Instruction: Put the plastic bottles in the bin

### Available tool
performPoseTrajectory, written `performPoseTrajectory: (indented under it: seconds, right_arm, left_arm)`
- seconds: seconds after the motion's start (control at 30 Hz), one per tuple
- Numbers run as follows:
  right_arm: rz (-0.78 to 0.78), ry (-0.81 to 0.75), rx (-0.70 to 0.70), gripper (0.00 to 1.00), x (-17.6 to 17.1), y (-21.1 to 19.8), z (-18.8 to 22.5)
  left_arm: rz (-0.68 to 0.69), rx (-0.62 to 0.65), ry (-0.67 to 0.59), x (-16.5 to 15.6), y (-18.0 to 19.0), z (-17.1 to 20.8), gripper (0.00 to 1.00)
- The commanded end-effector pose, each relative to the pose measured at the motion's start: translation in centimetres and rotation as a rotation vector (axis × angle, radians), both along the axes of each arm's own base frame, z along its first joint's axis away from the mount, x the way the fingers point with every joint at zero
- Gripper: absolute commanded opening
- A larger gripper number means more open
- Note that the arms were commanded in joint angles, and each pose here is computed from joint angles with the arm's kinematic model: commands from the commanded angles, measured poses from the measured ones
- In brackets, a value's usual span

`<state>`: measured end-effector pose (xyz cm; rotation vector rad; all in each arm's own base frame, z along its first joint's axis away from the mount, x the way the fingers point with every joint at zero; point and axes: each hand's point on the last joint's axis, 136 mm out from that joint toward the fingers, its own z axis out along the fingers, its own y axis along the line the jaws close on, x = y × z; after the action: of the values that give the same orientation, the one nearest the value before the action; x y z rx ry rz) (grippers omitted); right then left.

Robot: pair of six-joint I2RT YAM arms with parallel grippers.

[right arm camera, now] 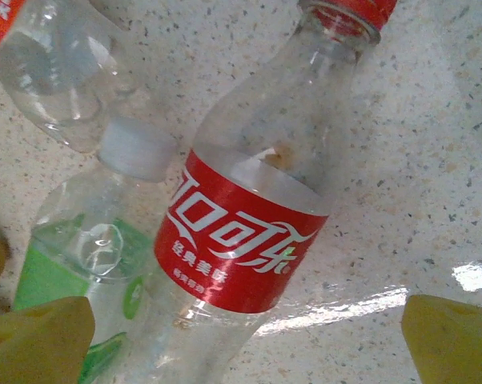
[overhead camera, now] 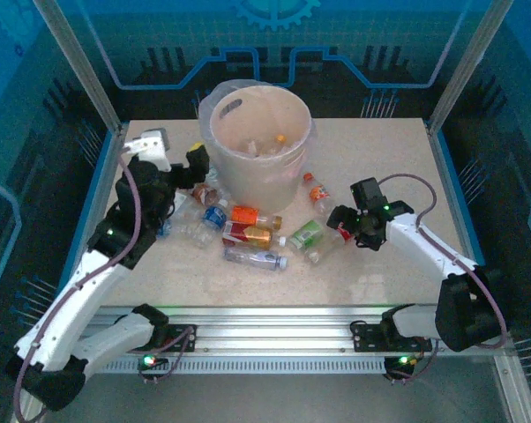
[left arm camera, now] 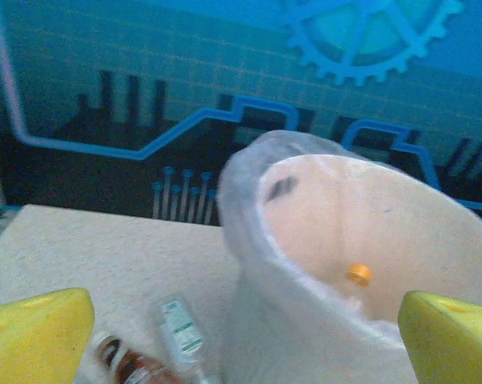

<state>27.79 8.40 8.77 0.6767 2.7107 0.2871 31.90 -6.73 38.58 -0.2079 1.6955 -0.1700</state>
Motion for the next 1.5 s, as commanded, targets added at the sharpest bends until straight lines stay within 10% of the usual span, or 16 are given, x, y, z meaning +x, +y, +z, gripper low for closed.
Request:
performPoseTrajectory:
  seconds: [0.0,1.0,1.47]
  right_arm:
    - [-0.024,0.005,0.01,1.0,0.0,-0.3,-0.2]
    - [-0.07,0.079,0.019,0.97,1.4,-1.8,-6.1]
    - [-0.057,0.111,-0.009,0.65,1.0,-2.1,-7.0]
  left_arm:
    - [0.182,-0.016,0.035,-1.5,3.7,-2.0,0.99]
    - [0.319,-0.066,0.146,-2.2,7.0,-7.2,0.99]
    - [0.321,-0.07,0.152,-1.9,7.0,-7.4,0.99]
